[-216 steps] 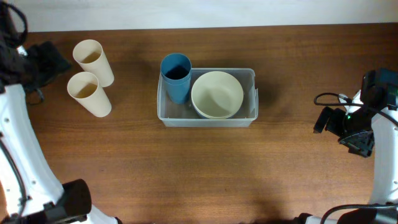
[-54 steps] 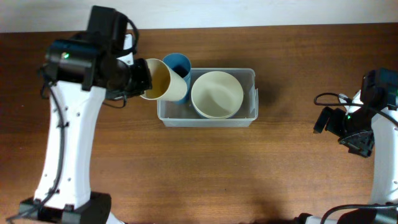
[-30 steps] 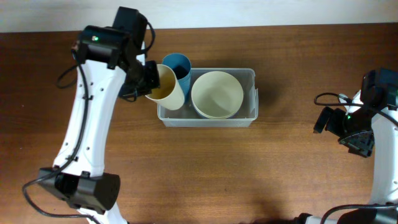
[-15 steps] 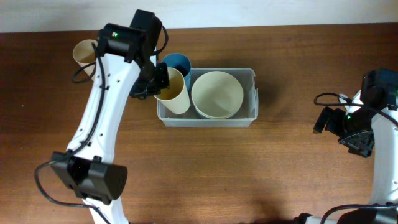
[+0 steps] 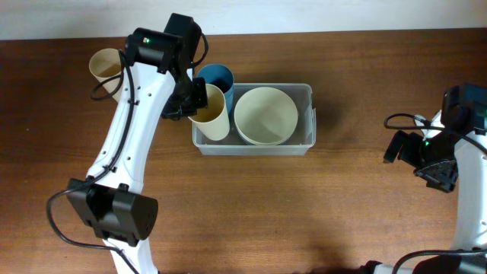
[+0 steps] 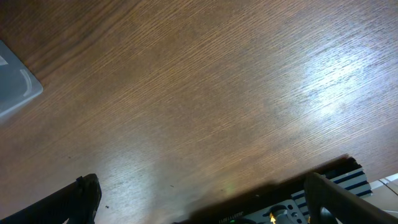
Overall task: Pack container
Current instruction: 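Release the beige cup in the container and withdraw left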
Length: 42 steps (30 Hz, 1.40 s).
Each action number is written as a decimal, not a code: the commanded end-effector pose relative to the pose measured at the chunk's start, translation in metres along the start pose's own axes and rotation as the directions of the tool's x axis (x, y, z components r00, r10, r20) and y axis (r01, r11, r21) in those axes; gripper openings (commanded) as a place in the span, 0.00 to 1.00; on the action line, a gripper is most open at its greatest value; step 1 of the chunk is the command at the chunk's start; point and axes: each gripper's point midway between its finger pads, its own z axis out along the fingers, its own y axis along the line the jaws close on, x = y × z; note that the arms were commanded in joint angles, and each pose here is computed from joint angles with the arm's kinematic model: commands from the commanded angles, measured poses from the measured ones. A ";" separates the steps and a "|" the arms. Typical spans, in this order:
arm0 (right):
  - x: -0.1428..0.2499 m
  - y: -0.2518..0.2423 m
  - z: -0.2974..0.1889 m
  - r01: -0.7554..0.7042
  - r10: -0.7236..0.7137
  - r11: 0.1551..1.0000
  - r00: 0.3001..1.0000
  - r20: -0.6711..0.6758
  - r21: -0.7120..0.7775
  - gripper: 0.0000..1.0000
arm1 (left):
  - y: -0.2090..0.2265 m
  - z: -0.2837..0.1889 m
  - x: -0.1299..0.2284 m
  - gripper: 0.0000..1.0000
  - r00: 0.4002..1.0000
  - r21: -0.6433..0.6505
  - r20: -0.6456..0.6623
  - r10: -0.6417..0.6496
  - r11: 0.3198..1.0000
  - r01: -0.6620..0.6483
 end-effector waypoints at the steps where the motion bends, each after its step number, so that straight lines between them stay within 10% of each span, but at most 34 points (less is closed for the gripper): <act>1: 0.000 -0.001 -0.001 0.010 -0.010 1.000 1.000 0.010 0.006 0.99 | 0.002 0.006 -0.003 0.02 1.000 -0.020 -0.007 0.016 1.000 -0.016; 34: 0.000 -0.001 -0.001 0.010 -0.010 1.000 1.000 0.010 0.006 0.99 | 0.011 -0.013 -0.015 0.29 0.999 -0.008 0.036 -0.008 1.000 0.008; 38: 0.000 -0.001 -0.001 0.010 -0.010 1.000 1.000 0.010 0.006 0.99 | 0.023 -0.057 -0.032 0.45 0.985 0.010 0.174 0.022 1.000 -0.024; 42: 0.000 -0.001 -0.001 0.010 -0.010 1.000 1.000 0.010 0.006 0.99 | 0.051 -0.091 -0.044 1.00 0.953 -0.061 0.303 -0.012 0.998 0.032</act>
